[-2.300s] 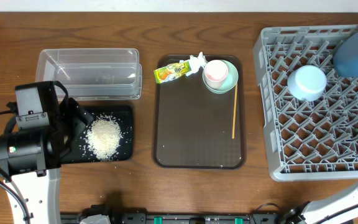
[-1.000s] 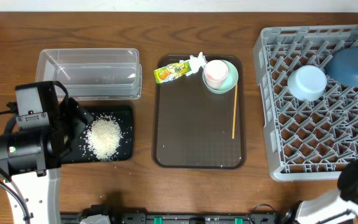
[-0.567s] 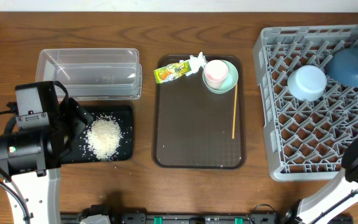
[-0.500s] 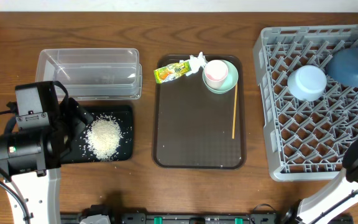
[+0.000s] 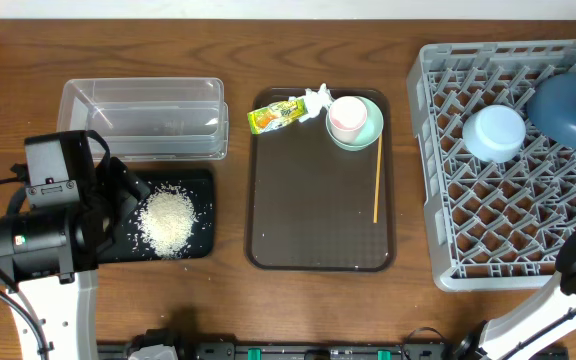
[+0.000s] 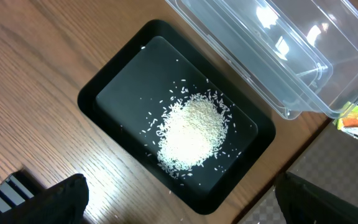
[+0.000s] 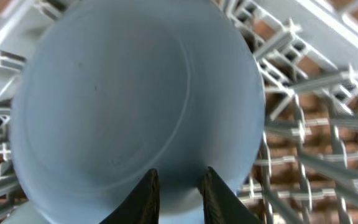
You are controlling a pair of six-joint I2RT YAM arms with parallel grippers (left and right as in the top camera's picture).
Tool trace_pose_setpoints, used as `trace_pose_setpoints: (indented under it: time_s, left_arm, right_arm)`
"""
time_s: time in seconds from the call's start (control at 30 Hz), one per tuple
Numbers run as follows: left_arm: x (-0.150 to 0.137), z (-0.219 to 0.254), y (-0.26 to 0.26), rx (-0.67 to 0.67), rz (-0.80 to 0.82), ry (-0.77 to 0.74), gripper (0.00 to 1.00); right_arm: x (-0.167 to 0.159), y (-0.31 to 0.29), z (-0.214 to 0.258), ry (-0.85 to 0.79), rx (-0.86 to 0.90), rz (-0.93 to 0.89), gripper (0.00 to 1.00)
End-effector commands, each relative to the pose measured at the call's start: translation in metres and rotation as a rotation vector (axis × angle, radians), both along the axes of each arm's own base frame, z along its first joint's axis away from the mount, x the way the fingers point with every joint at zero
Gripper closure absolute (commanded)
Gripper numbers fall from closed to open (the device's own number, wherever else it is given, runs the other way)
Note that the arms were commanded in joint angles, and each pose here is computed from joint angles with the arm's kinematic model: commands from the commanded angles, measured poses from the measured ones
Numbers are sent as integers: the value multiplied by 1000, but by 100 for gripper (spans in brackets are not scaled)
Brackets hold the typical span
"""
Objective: Sort waste into correct bins and load items into the dishwasher rack
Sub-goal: 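Lower the blue plate upright in the rack's back corner and release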
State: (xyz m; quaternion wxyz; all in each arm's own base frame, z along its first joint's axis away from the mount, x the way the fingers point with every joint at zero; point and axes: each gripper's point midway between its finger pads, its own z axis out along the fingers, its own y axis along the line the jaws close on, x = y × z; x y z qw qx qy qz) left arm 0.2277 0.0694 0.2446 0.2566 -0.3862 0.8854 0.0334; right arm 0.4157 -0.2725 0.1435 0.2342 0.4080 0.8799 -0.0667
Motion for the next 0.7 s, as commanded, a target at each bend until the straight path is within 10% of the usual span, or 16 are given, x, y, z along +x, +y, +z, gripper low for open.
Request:
trace_pose_setpoints:
  time_s: [0.0,0.3,0.67]
  left_arm:
    - [0,4,2,7,12,-9,3]
    - [0,4,2,7,12,-9,3]
    - [0,4,2,7,12,-9,3]
  right_arm:
    - [-17,-12,30,-33,-45,-101,76]
    - [2,-4,103,-273,-100,-74,78]
    - [54,10,63,-297,-71,18,89]
